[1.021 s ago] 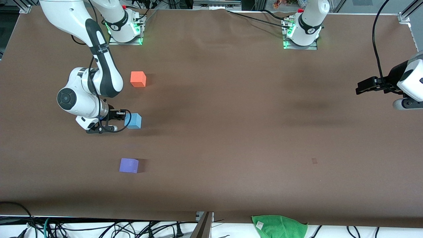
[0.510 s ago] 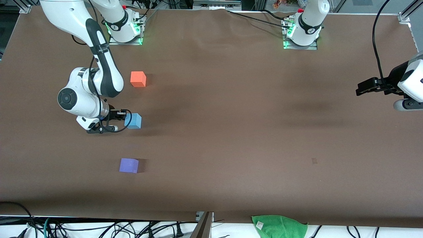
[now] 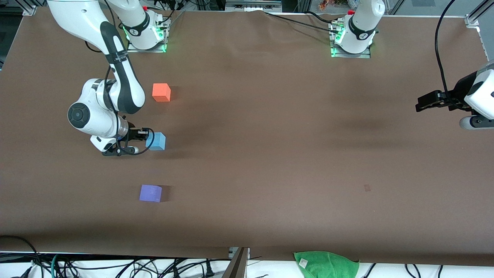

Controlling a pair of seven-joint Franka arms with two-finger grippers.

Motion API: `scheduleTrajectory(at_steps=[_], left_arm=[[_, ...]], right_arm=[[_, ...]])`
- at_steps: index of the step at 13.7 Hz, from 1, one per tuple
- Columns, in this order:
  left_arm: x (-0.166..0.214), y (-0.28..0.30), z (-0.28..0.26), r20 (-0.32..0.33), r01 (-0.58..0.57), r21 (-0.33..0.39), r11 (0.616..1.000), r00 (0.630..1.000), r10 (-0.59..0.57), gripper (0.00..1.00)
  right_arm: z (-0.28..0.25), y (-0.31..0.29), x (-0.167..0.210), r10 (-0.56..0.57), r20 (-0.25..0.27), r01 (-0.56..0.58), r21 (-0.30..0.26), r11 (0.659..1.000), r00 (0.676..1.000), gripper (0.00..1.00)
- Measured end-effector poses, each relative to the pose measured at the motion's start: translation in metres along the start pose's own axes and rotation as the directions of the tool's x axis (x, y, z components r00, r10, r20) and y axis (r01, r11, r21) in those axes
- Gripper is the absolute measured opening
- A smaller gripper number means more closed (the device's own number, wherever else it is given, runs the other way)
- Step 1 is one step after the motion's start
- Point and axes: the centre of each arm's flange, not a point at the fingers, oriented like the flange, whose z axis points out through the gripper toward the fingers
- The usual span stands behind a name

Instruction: Place blue block between orange and purple blocks

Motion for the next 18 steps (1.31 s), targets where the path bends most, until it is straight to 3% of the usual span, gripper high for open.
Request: scheduleTrajectory(at_steps=[6,7,14,18], left_arm=[[0.0,0.0,0.0,0.0,0.0,0.0,1.0,1.0,0.0,1.0],[0.0,-0.001,0.0,0.0,0.0,0.0,1.0,1.0,0.0,1.0],[0.0,-0.001,0.0,0.0,-0.001,0.0,1.0,1.0,0.001,1.0],[0.0,-0.001,0.0,0.0,-0.001,0.0,1.0,1.0,0.001,1.0]], right_arm=[[-0.001,-0.001,0.001,0.0,-0.003,0.0,0.001,1.0,1.0,0.26],[-0.003,-0.001,0.002,-0.001,-0.006,0.001,0.001,1.0,1.0,0.31],[-0.043,0.041,0.025,-0.022,-0.047,0.023,0.02,1.0,0.999,1.0],[-0.088,0.036,0.037,-0.061,0.002,0.061,0.066,0.996,0.998,1.0]])
